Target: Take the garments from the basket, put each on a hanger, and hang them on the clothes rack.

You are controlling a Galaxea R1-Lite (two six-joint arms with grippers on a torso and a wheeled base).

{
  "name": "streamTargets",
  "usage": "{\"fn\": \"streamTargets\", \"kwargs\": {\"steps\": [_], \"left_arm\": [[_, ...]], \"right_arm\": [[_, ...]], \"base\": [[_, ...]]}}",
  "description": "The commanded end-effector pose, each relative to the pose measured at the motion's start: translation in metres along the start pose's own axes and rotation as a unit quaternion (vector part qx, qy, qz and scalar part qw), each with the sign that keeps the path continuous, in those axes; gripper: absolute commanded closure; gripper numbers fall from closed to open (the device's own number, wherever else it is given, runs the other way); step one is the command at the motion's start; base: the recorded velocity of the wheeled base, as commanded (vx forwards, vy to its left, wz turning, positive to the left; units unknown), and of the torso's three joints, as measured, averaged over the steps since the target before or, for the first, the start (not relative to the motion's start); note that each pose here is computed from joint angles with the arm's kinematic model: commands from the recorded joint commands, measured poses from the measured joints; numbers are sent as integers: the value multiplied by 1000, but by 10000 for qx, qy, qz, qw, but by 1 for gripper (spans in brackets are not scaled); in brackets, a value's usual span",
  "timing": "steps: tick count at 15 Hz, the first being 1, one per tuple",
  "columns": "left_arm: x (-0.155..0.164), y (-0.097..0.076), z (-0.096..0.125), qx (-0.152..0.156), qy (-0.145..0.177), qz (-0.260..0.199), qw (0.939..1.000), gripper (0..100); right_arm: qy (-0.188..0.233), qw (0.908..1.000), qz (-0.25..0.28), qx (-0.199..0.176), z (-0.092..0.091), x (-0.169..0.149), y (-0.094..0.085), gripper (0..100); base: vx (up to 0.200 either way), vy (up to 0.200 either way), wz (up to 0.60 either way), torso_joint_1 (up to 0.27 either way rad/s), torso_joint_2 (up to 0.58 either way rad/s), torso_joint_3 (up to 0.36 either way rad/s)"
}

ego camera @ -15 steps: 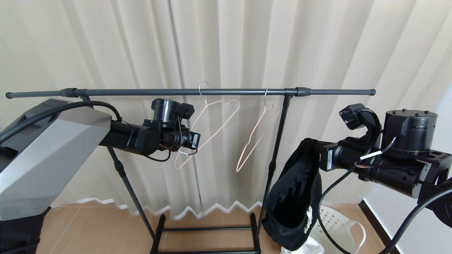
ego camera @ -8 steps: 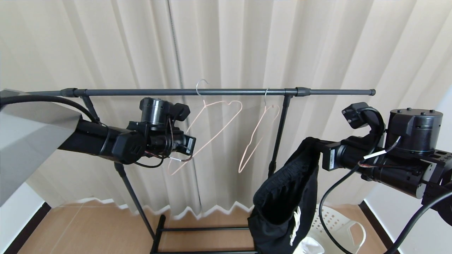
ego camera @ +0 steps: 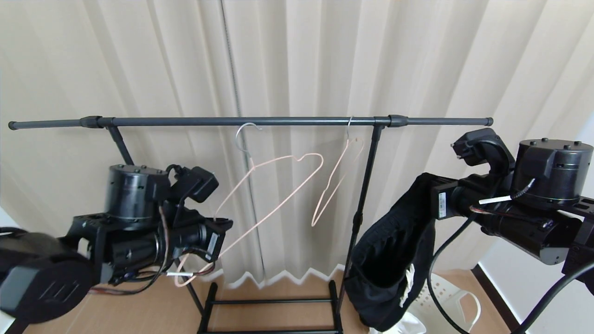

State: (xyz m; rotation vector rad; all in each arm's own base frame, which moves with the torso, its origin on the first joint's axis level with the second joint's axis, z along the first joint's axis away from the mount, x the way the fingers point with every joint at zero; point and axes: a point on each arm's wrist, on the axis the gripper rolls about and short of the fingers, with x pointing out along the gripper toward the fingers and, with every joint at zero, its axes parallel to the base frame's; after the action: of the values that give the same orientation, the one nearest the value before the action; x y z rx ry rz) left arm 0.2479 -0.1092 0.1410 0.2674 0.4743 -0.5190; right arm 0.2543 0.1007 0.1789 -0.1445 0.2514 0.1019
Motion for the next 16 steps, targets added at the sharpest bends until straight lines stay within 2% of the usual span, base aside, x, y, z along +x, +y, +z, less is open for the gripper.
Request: {"fn": "streamTargets", "kwargs": {"steps": [1,3,4,6,10,14,16], "left_arm": [[-47,-20,-8,383,-426,-261,9980,100],[-51,-23,-9,436,-450,-304,9976,100],[-62,-35,-15,640,-501,-534,9953,100],[-65,-46,-19,843,-504,-778,9921,100],[-61,-66,-21,1087,-413,-1195,9860,100],[-44,-75,-24,1173,-176,-1338,9839,100],[-33,-77,-17,1133,-155,-1340,9844,100]], "right_arm": [[36,9995,-217,-219,-2,3,11,100],[55,9991,-325,-256,-2,4,13,100],[62,9988,-382,-295,-2,3,18,100],[52,9989,-368,-296,-2,3,19,100],[53,9988,-375,-294,-2,5,19,100],[56,9989,-353,-296,-2,4,20,100],[32,9992,-177,-346,-3,0,30,100]], "base": [[0,0,0,0,0,0],[0,0,0,0,0,0],[0,0,0,0,0,0],[0,0,0,0,0,0],[0,0,0,0,0,0],[0,0,0,0,0,0],[0,0,0,0,0,0]]}}
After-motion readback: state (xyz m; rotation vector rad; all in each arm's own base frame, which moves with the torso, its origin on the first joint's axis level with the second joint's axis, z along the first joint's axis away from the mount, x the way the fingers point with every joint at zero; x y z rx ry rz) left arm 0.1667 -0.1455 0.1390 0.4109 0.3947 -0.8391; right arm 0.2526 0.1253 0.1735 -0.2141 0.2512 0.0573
